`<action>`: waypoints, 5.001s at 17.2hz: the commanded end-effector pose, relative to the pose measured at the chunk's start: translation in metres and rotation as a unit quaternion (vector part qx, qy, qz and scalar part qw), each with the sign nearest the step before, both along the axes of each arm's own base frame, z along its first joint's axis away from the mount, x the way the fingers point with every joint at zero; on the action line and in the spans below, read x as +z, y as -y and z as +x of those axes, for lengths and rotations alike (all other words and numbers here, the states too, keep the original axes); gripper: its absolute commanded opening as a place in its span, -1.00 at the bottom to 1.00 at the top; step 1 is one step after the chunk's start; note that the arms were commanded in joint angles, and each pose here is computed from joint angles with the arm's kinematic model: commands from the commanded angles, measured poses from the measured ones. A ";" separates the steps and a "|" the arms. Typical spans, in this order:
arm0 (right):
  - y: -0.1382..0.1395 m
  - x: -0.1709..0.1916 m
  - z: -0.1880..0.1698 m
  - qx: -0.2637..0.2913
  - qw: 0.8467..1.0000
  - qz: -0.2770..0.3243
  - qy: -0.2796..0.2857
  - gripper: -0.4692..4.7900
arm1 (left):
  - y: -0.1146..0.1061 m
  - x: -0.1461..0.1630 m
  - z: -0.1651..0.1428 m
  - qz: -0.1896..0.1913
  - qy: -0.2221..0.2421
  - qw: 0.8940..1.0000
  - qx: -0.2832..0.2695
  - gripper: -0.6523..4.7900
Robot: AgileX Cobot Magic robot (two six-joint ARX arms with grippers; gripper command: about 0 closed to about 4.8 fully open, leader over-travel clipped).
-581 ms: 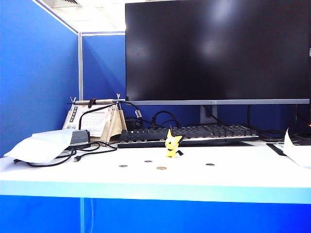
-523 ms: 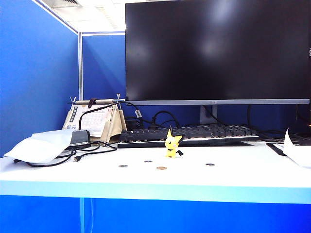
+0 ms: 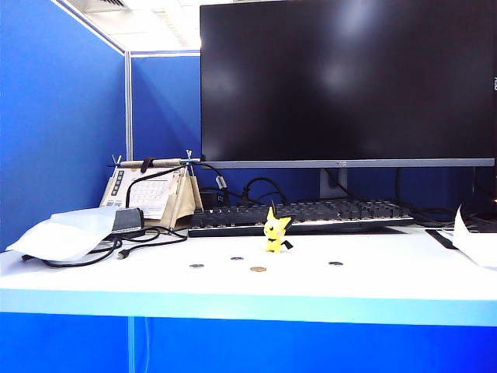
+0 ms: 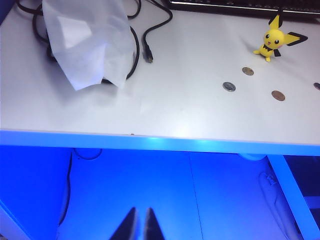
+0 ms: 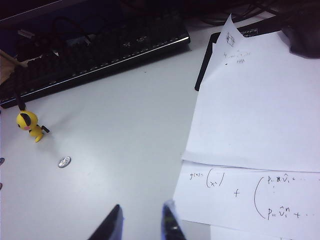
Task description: Pick up the doll and place it on the similarly colored coin.
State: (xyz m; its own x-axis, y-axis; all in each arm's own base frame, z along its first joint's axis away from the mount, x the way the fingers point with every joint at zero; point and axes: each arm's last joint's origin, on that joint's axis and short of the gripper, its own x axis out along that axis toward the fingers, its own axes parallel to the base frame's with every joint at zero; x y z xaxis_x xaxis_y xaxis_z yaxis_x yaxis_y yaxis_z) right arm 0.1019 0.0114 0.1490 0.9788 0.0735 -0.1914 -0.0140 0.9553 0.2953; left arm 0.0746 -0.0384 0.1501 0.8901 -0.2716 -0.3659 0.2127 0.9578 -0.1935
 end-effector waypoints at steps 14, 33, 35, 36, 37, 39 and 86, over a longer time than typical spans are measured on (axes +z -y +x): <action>-0.024 0.144 0.057 0.235 0.961 0.077 0.127 1.00 | 0.000 0.000 0.000 0.000 0.002 1.000 0.002 -0.65; -0.137 0.049 0.261 0.314 0.943 0.017 -0.111 1.00 | 0.000 0.000 0.000 0.000 0.002 1.000 0.001 -0.65; -0.140 0.040 0.269 0.317 0.943 0.018 -0.103 1.00 | 0.000 0.000 0.000 0.000 0.002 1.000 0.002 -0.65; -0.143 0.033 0.275 0.319 0.941 0.019 -0.110 1.00 | 0.000 0.000 0.000 0.000 0.002 1.000 0.002 -0.65; -0.144 0.028 0.280 0.320 0.940 0.019 -0.114 1.00 | 0.000 0.000 0.000 0.000 0.002 1.000 0.002 -0.65; -0.148 0.021 0.287 0.332 0.935 0.024 -0.120 1.00 | 0.000 0.000 0.000 0.000 0.002 1.000 0.002 -0.65; -0.156 -0.013 0.295 0.341 0.931 -0.012 -0.133 -0.43 | 0.000 0.000 0.000 0.000 0.002 1.000 0.002 -0.65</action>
State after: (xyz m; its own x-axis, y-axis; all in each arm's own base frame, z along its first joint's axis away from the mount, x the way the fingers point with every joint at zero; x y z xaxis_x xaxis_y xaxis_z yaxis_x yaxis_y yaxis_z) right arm 0.3958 0.1666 0.1311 0.6159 0.6416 -0.4572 -0.5339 0.7667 0.3567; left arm 0.0746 -0.0383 0.1502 0.8906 -0.2706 -0.3655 0.2118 0.9580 -0.1932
